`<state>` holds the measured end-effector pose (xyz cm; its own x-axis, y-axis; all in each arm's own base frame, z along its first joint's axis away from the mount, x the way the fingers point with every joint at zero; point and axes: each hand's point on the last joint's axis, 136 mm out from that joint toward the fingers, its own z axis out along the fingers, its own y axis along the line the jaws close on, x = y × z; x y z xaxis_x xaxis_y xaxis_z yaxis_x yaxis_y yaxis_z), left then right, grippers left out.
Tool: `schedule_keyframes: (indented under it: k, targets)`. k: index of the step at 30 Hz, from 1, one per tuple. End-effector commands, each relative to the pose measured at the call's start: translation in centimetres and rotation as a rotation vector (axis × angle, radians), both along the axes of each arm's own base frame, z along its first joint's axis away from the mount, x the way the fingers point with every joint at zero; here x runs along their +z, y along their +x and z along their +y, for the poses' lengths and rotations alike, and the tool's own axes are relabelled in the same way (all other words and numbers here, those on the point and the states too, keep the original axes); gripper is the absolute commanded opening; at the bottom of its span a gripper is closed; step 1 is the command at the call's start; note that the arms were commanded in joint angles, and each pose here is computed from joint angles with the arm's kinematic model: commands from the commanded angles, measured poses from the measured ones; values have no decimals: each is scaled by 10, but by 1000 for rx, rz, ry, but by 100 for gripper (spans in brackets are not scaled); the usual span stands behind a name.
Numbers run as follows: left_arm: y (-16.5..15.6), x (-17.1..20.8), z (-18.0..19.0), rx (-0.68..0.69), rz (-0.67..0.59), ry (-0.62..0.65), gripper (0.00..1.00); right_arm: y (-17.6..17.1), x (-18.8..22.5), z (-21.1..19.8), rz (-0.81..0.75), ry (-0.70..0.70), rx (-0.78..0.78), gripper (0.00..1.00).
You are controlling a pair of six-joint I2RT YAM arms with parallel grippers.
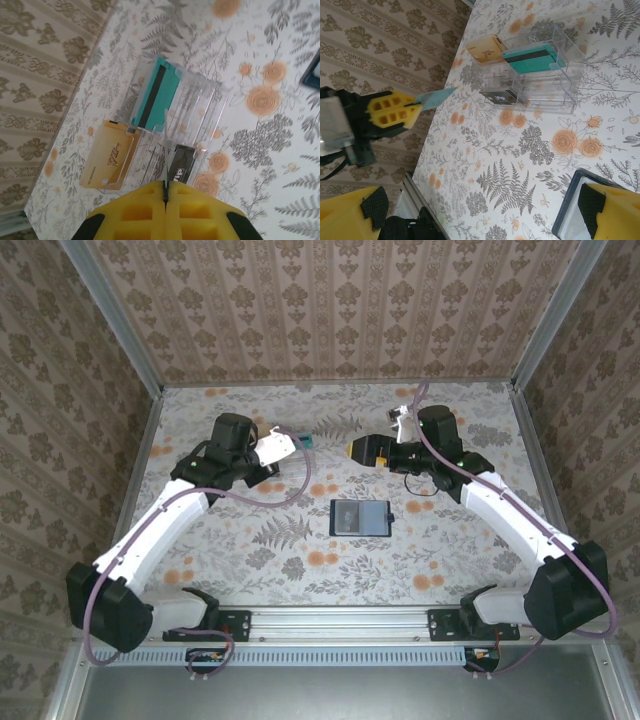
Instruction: Take the credit cards out of the card holder
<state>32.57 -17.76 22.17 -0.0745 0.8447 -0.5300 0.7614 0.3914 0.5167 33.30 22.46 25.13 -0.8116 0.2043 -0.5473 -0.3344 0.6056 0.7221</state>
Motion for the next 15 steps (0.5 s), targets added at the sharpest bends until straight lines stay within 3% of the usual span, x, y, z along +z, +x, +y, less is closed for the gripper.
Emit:
schedule_keyframes:
  k: [1, 8, 15]
  targets:
    - [10, 9, -8, -143, -82, 55, 0, -5, 1, -8, -6, -19, -23, 100]
    - [37, -13, -12, -219, 13, 90, 0, -9, -4, -13, 14, -25, -42, 100]
    - [63, -30, -24, -254, -3, 117, 0, -13, -8, -18, 28, -33, -52, 100]
